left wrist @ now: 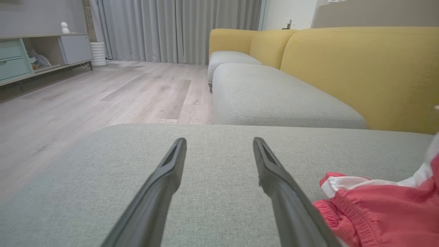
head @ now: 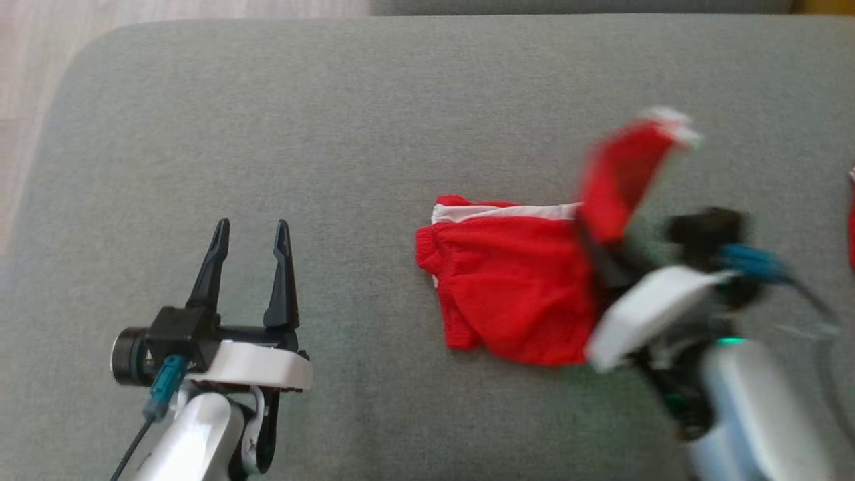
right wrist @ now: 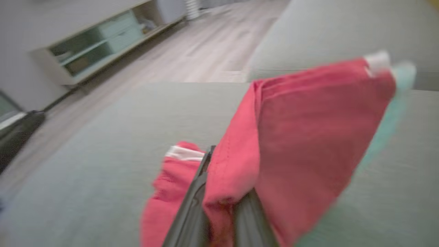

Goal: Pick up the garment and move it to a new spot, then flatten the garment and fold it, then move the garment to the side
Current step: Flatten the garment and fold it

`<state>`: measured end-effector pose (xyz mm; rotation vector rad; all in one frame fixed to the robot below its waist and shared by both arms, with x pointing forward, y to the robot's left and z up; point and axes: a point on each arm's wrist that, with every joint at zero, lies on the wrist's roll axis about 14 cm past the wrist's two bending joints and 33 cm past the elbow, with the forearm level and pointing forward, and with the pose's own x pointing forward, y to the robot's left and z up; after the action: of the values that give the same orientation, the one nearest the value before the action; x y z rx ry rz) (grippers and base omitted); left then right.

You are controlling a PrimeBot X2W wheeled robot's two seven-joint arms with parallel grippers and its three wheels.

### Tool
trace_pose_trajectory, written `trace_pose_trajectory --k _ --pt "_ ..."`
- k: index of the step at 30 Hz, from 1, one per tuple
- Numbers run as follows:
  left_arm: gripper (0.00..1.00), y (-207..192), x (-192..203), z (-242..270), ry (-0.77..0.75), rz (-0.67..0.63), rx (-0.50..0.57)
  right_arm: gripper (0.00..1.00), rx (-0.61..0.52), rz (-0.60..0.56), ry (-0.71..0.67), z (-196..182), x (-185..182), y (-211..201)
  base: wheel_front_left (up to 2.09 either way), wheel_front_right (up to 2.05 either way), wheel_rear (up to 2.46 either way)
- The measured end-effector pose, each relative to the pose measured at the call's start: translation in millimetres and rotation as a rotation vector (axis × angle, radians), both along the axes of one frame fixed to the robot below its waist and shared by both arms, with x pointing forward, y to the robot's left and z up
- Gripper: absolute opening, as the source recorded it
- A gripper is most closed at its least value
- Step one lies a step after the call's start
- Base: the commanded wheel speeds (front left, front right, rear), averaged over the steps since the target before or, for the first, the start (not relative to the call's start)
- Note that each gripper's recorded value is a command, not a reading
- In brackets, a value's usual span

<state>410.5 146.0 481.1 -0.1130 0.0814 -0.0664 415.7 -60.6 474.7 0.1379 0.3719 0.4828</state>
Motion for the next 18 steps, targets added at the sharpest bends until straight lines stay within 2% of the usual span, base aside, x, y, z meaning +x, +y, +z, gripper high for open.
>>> trace_pose_trajectory --k 2,4,8,9,10,11,14,18 --pt "1.00 4 -2 1 -0.001 0.012 0.002 0.00 0.046 0.113 0.020 3 -12 40 0.00 0.00 0.00" --pt "1.00 8 -5 1 -0.001 0.025 0.005 0.00 0.060 0.209 0.081 -11 -31 71 0.00 0.00 0.00" --pt "1.00 16 -9 -2 0.011 0.051 -0.001 0.00 0.065 0.315 0.217 -45 -67 100 0.00 0.00 0.00" --pt "1.00 18 -9 -3 0.015 0.055 0.000 0.18 0.066 0.327 0.248 -52 -73 103 0.00 0.00 0.00" --pt "1.00 18 -9 -3 0.015 0.055 0.000 0.52 0.066 0.327 0.248 -52 -73 103 0.00 0.00 0.00" --pt "1.00 19 -10 -5 0.020 0.059 0.001 1.00 0.066 0.339 0.265 -57 -79 106 0.00 0.00 0.00" --pt "1.00 20 -10 -7 0.023 0.064 0.001 1.00 0.109 0.361 0.252 -55 -86 116 0.00 0.00 0.00" --pt "1.00 20 -10 -7 0.022 0.065 -0.007 1.00 0.222 0.347 0.070 -13 -73 122 0.00 0.00 0.00"
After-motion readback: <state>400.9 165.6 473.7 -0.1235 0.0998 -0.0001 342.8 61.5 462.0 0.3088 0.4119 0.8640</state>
